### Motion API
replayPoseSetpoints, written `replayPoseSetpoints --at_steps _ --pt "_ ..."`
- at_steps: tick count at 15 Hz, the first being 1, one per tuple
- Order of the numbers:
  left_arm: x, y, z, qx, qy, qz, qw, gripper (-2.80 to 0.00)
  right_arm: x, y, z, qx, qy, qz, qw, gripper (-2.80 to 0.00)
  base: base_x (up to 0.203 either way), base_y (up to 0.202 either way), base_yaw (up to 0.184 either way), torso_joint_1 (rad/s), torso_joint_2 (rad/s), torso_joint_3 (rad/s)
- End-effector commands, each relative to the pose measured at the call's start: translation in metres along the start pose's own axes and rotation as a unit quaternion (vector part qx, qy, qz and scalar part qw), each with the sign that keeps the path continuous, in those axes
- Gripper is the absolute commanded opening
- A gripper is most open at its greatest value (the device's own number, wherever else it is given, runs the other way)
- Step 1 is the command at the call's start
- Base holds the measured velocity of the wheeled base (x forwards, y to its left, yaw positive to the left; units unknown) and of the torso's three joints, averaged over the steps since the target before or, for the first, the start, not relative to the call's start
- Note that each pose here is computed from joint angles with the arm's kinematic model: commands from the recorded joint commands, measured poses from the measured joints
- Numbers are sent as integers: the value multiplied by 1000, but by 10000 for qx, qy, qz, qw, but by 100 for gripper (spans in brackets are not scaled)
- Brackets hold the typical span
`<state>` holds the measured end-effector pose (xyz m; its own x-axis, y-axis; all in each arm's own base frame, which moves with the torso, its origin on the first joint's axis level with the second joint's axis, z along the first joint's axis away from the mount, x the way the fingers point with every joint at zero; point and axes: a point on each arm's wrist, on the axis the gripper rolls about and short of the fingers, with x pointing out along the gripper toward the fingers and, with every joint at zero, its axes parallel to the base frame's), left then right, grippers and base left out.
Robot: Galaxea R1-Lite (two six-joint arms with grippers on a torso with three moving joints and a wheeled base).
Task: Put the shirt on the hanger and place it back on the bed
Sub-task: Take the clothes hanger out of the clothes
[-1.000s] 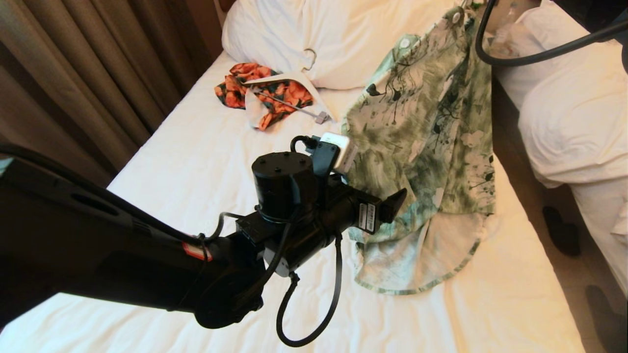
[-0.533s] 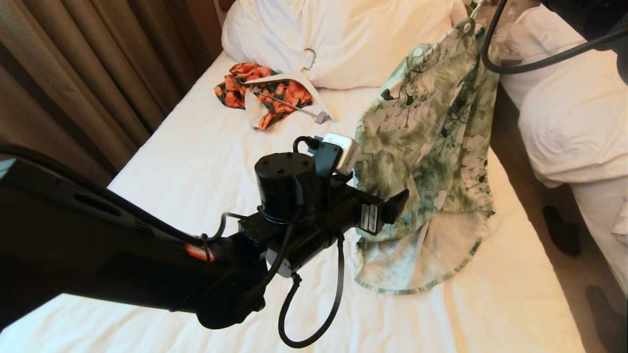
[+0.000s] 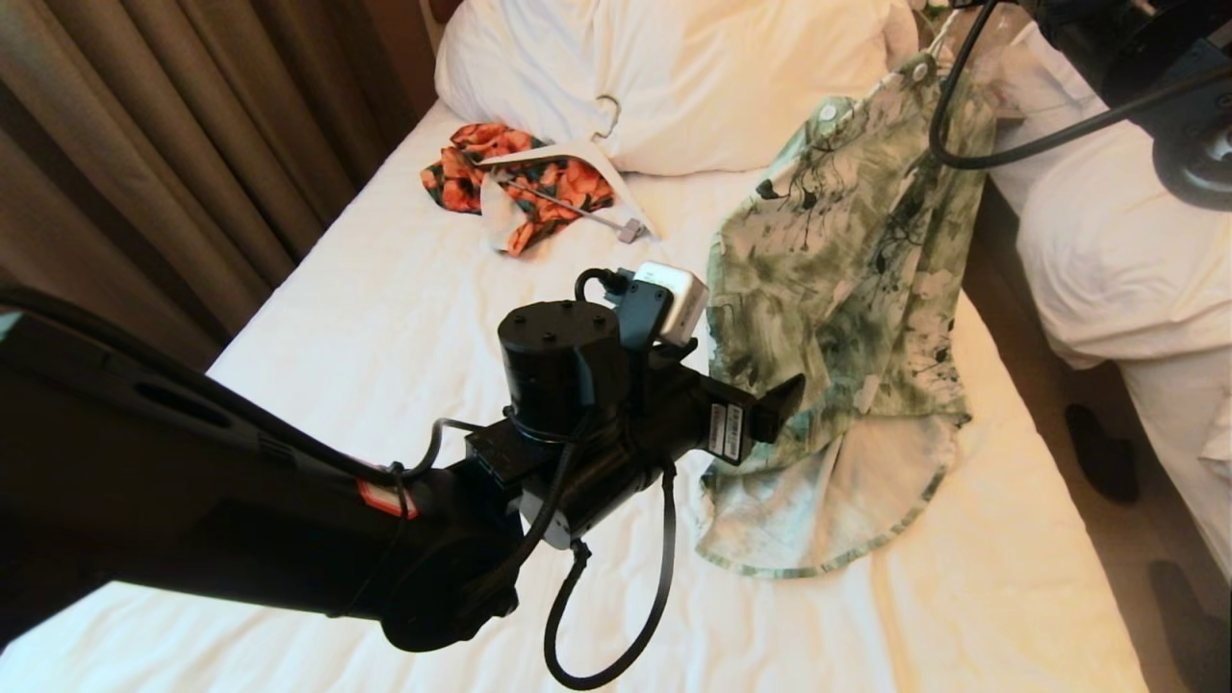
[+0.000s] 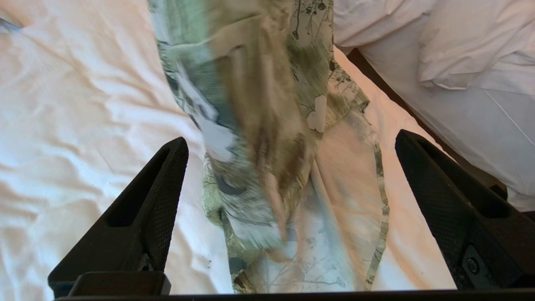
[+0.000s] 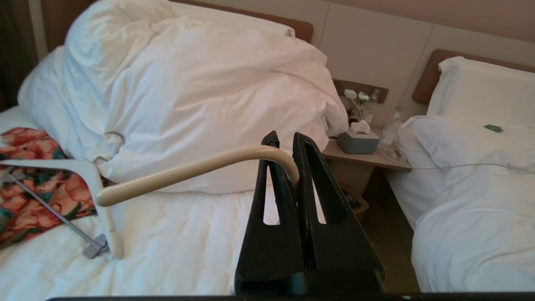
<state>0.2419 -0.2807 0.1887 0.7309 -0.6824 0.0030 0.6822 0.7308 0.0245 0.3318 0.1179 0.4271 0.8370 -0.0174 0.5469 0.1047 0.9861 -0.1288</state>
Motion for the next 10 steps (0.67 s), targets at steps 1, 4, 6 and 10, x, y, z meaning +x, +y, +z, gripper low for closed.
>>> replayPoseSetpoints --at_steps 1,4,6,10 --pt "-1 1 1 -4 -23 13 10000 0 5 6 -13 -84 95 -10 9999 -280 0 0 0 0 0 0" --pt "-3 1 0 -3 -8 13 10000 0 7 17 -25 -266 299 -138 9991 -280 0 0 0 0 0 0" --pt "-5 -1 -1 7 10 -14 10000 0 3 28 -22 -252 392 -17 9989 -280 0 0 0 0 0 0" --pt "-13 0 4 3 -23 -10 10000 0 -4 39 -15 -397 705 72 9967 -280 0 0 0 0 0 0"
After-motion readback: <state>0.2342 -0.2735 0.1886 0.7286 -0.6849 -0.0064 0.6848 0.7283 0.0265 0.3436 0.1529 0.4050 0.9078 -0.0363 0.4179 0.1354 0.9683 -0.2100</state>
